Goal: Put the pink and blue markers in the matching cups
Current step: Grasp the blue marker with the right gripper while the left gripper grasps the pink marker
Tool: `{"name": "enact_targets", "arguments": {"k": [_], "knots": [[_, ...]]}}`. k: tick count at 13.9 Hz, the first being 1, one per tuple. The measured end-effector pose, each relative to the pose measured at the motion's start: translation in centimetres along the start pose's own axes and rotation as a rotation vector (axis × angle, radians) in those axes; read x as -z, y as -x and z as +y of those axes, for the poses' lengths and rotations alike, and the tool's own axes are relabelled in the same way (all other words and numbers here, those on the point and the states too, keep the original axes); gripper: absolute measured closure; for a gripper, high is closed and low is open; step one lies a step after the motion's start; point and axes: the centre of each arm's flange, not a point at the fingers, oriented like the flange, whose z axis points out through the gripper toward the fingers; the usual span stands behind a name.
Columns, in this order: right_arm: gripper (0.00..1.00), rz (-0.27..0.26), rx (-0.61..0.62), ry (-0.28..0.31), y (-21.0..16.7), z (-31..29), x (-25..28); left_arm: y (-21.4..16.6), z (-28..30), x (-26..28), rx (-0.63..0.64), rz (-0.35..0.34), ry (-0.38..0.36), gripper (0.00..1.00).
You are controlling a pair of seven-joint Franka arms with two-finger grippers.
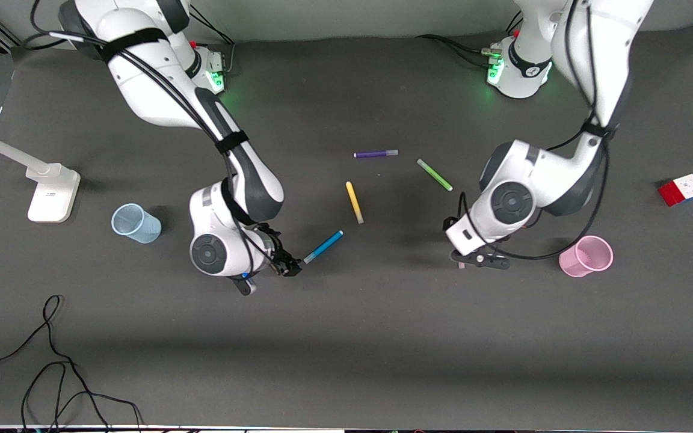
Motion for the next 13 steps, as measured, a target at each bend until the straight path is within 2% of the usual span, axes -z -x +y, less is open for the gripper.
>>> {"name": "enact_targets", "arguments": {"k": [4,9,10,11,12,13], "knots": [[0.04,0.025,-0.087,-0.055,1.0,-1.8,-2.0,0.4,0.3,-4.4,0.009,-0.004,0.009,0.01],[0.08,0.063,-0.116,-0.049,3.3,-3.6,-5.4,1.4,0.2,-6.3,0.006,-0.032,0.005,0.02],[0.12,0.066,-0.113,-0.045,3.5,-3.6,-5.9,1.4,0.2,-6.4,0.006,-0.033,0.005,0.02],[0.12,0.069,-0.110,-0.042,3.7,-3.6,-6.2,1.4,0.2,-6.4,0.006,-0.034,0.005,0.10],[0.19,0.071,-0.109,-0.047,3.9,-3.8,-6.0,1.4,0.2,-6.5,0.006,-0.034,0.005,0.20],[0.30,0.072,-0.111,-0.052,3.9,-3.9,-5.8,1.5,0.2,-6.5,0.007,-0.034,0.005,0.26]]}}
